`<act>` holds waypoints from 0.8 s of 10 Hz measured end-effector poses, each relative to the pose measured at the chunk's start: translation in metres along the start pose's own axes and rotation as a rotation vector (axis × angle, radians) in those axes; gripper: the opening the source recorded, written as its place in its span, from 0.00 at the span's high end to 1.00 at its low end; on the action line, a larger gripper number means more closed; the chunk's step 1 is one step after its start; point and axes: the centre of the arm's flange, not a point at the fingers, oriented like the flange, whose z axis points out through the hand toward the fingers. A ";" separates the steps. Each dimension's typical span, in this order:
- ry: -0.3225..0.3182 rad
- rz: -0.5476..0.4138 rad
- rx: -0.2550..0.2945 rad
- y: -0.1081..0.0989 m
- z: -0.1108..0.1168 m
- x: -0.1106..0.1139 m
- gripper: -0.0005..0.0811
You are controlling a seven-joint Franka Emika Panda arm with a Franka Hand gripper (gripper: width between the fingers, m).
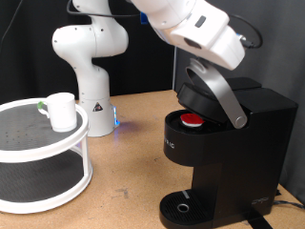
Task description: Make a cup of coffee with the keurig machine
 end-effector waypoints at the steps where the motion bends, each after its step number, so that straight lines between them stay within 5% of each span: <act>1: -0.011 0.015 -0.002 0.004 0.001 -0.006 0.99; 8: -0.054 0.059 -0.009 0.022 0.001 -0.033 0.99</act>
